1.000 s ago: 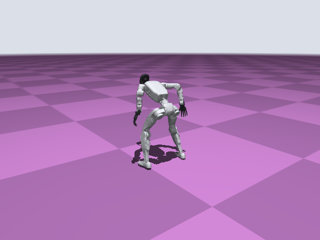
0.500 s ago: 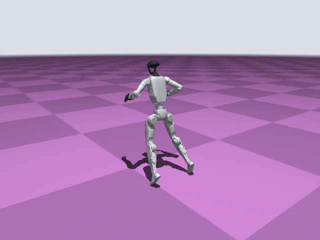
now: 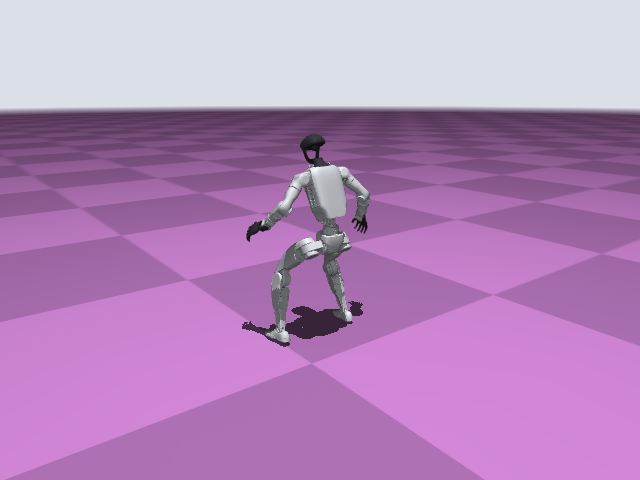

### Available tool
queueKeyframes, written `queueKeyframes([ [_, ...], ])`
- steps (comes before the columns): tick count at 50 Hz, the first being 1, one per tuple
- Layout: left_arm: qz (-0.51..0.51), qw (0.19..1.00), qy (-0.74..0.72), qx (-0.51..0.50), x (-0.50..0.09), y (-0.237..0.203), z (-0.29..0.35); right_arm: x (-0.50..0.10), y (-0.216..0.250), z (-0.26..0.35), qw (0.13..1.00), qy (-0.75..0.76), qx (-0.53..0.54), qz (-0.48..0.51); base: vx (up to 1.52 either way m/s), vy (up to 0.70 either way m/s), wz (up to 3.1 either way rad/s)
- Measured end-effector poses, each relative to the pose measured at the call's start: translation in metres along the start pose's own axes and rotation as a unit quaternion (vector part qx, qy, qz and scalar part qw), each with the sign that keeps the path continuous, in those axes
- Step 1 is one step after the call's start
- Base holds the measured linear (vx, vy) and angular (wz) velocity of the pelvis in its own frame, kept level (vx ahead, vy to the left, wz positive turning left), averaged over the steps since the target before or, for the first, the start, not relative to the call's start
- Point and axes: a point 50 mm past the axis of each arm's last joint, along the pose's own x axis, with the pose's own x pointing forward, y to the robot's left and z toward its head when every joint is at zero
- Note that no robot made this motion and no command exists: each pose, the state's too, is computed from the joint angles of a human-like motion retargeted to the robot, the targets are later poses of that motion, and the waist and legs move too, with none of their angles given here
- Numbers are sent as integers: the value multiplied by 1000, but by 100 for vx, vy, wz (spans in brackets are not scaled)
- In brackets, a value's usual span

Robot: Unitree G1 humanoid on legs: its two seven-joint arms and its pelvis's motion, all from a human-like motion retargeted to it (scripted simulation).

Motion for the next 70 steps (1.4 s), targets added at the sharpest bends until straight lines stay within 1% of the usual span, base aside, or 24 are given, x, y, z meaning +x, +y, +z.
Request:
queueKeyframes([
  [2, -9, 998, 58, -19, -1, -26, -17, -1, 27, -4, 998, 43, 36, -7, 55, 2, 6],
  [4, -28, 995, 91, -25, -6, -51, -26, -3, 48, 5, 998, 40, 44, 11, 47, 3, -8],
  [5, -46, 995, 91, -13, -13, -62, -31, -6, 52, 9, 999, 21, 42, 9, 53, 4, -13],
  [7, -87, 993, 63, 49, -24, -71, -36, -12, 57, 20, 999, -33, 9, 22, 46, 4, -26],
  [9, -119, 986, 48, 105, -31, -72, -44, -16, 62, 25, 997, -63, -27, 45, 32, 2, -35],
  [11, -142, 980, 61, 126, -40, -73, -57, -16, 68, 21, 993, -59, -51, 85, 29, 2, -25],
  [15, -192, 967, 142, 88, -71, -86, -91, -19, 69, -14, 979, 6, -98, 180, 35, 4, -21],
  [17, -201, 961, 177, 61, -82, -91, -102, -20, 65, -32, 969, 38, -137, 200, 30, 4, -27],
  [19, -199, 959, 194, 46, -85, -93, -107, -19, 61, -44, 962, 60, -173, 203, 24, 2, -20],
  [21, -186, 962, 194, 51, -78, -93, -106, -16, 60, -48, 959, 75, -195, 191, 18, -1, -7],
  [25, -157, 961, 192, 123, -53, -90, -103, -6, 68, -42, 958, 85, -226, 155, 13, -1, 3],
  [28, -179, 944, 210, 181, -51, -96, -108, -2, 73, -34, 949, 73, -255, 172, 14, 1, 4],
  [30, -202, 936, 214, 192, -54, -103, -109, -2, 77, -27, 947, 60, -250, 195, 16, 1, 15],
  [35, -246, 938, 183, 163, -68, -114, -105, -8, 86, -17, 957, 30, -195, 211, 17, 0, 16],
  [38, -277, 934, 177, 140, -82, -119, -107, -15, 90, -21, 955, 13, -198, 221, 15, 0, 1],
  [42, -282, 933, 198, 107, -97, -120, -114, -26, 93, -30, 954, 15, -189, 231, 11, 0, -5],
  [48, -247, 923, 294, 33, -131, -122, -140, -42, 97, -49, 953, 42, -176, 244, 9, -1, 4],
  [53, -220, 893, 391, -44, -165, -129, -159, -51, 95, -72, 948, 94, -179, 247, 6, -1, 0],
  [57, -202, 871, 441, -79, -186, -130, -169, -56, 89, -88, 943, 133, -184, 244, 0, 0, 0],
  [62, -173, 859, 474, -86, -201, -127, -177, -59, 82, -98, 943, 157, -178, 232, 0, 0, 0],
  [70, -170, 866, 469, -40, -197, -127, -178, -57, 81, -99, 943, 161, -186, 226, 0, 0, 0],
])
